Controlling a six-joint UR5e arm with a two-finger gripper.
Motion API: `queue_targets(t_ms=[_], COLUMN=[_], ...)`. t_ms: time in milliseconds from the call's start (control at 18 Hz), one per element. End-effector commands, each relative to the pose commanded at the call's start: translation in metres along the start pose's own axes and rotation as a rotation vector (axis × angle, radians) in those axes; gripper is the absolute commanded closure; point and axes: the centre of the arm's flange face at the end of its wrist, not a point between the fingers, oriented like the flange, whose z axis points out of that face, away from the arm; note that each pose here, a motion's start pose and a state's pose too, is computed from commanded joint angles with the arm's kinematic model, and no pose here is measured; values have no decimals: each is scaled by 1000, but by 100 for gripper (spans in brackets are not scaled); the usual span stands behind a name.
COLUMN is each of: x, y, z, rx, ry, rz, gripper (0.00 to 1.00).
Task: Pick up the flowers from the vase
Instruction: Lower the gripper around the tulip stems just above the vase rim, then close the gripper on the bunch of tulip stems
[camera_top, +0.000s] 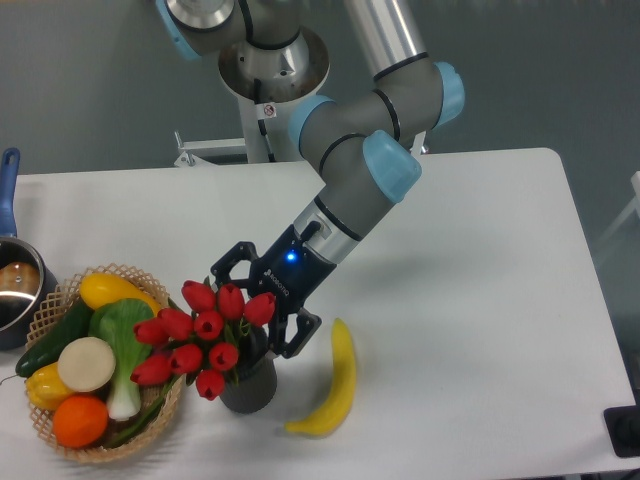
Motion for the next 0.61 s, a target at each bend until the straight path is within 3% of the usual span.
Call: queue_targets(t_ms=[444,611], x=[-2,-3], y=[-7,-7], z=[8,9], rx=[1,1], ry=[9,10], rz=[17,16], gripper=[0,5])
